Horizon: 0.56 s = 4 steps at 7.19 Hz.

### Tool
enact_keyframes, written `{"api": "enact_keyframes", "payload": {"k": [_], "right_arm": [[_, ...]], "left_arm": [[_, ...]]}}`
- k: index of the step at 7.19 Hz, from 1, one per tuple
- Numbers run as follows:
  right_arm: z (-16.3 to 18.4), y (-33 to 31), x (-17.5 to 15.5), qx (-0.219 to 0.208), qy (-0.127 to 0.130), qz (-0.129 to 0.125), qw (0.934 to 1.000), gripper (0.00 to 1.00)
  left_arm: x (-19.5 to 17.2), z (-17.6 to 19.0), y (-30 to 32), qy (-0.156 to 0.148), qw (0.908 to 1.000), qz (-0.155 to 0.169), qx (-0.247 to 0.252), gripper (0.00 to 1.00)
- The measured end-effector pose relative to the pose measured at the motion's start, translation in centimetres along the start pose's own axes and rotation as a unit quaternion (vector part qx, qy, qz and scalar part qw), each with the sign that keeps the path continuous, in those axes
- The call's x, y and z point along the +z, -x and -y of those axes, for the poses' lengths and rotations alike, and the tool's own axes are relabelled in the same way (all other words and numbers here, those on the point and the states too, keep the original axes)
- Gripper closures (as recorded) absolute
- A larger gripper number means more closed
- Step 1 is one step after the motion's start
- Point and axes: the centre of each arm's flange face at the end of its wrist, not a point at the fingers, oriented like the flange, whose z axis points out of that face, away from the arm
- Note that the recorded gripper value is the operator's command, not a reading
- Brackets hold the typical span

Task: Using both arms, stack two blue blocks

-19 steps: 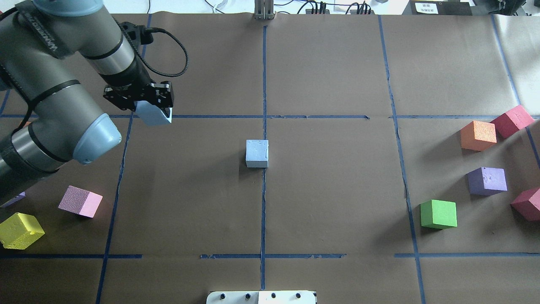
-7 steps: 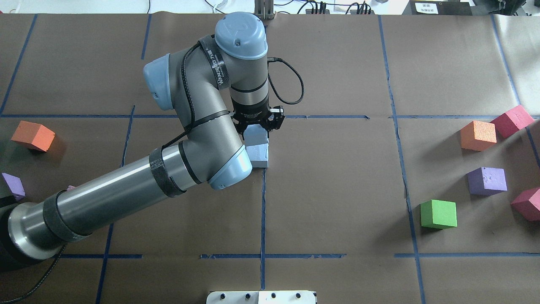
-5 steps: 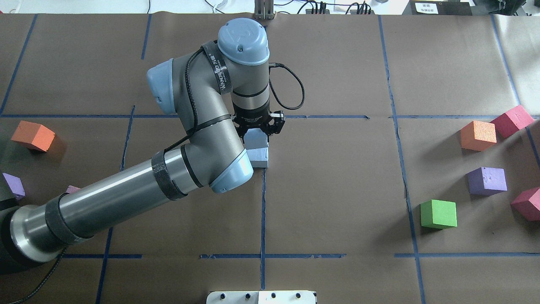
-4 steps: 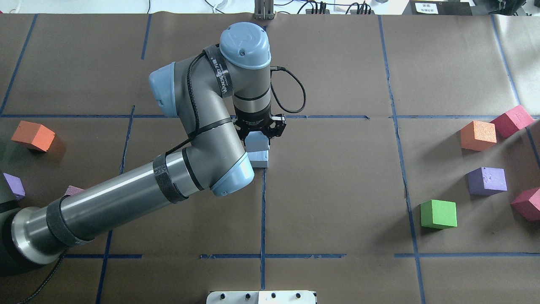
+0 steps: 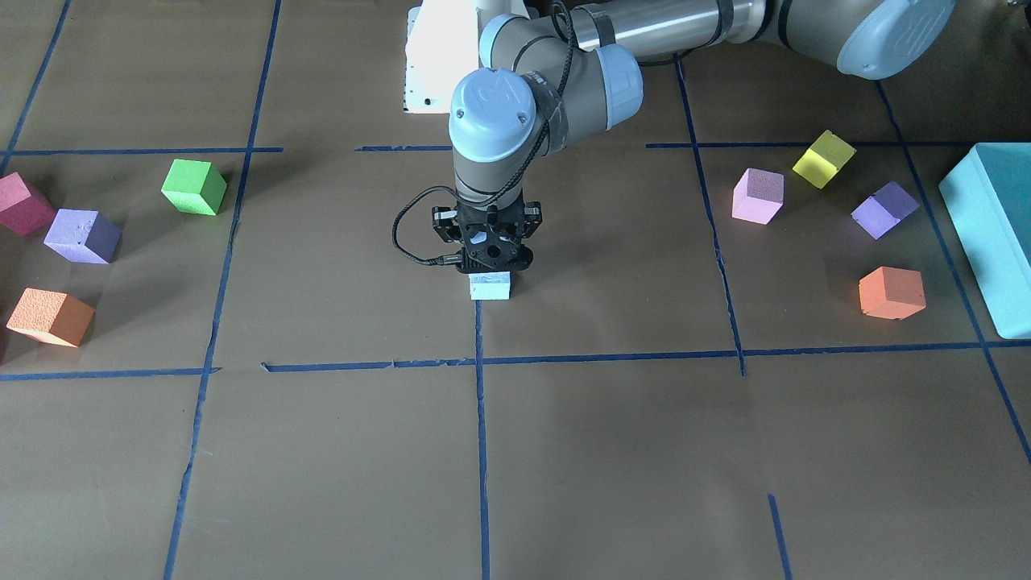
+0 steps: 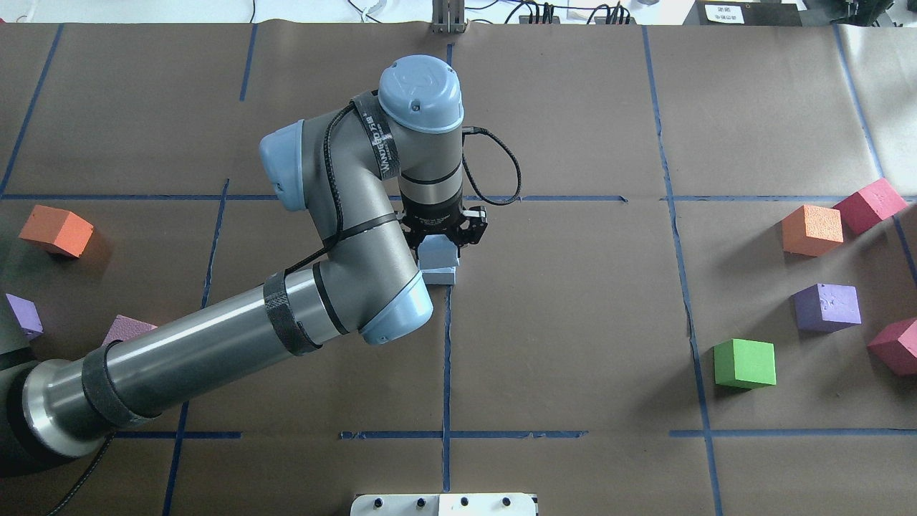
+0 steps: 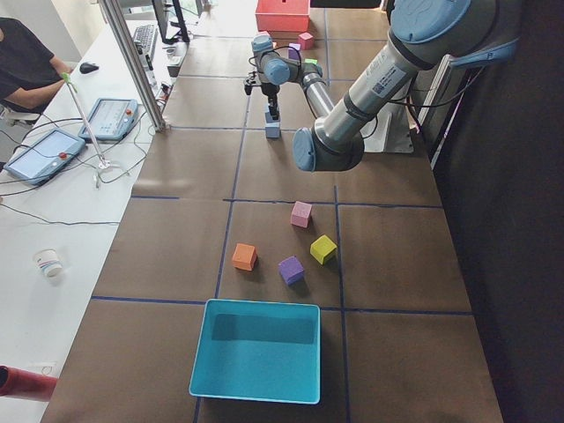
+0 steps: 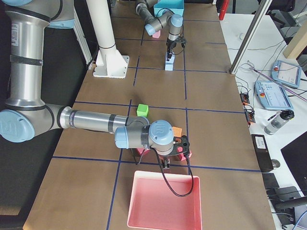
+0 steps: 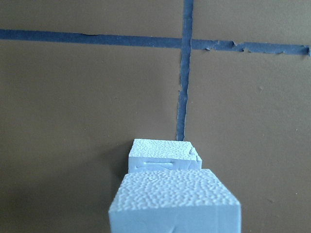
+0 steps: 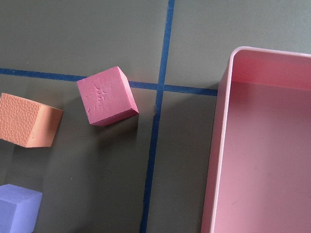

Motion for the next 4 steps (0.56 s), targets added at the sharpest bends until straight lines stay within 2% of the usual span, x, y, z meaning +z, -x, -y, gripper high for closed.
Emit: {"api": "enact_keyframes", "payload": {"k": [1,4], "right_arm": [[0.07,0.03,-0.03,0.0,0.0,0.0,1.0,0.0],[0.2,0.05,-0.06,-0.001,-0.001,0.0,1.0,0.0]], "left_arm": [[0.35,-0.08,0.04,0.002,1.0,0.002,0.0,0.83],[1.16,0.21,0.11,0.003,1.0,0.002,0.002,0.52]]}}
